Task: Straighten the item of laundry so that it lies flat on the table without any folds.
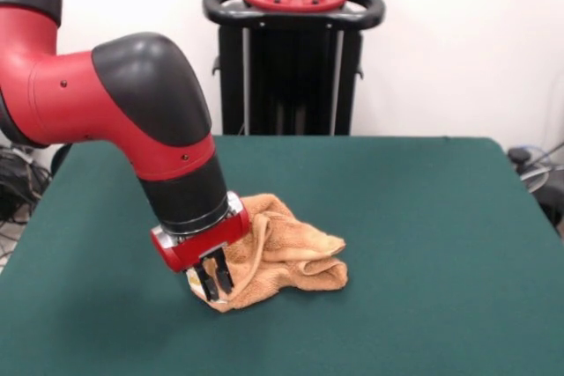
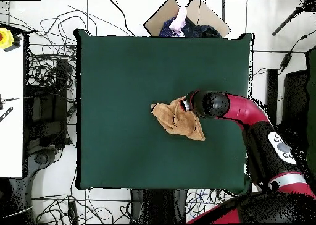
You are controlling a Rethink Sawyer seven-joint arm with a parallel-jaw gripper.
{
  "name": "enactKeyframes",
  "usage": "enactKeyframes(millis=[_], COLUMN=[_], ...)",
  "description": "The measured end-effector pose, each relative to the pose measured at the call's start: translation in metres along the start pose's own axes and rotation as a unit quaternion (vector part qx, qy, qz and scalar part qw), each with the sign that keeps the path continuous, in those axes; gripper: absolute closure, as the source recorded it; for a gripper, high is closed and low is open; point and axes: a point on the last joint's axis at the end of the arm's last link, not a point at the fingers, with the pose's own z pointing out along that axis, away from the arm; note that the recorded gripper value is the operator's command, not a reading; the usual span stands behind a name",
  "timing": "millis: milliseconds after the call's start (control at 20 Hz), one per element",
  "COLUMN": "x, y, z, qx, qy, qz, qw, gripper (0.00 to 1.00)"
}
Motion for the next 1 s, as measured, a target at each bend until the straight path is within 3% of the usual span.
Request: enactKeyframes(millis=[600,1000], x=[0.000,-0.001], y=[0.001,0.017], z=[-0.003,-0.031], qx=[0.001,0.007], qy=[0.001,0.008], qz=[-0.002,-0.020], qw=[1.0000,0.9997], gripper=[1.00,1.00])
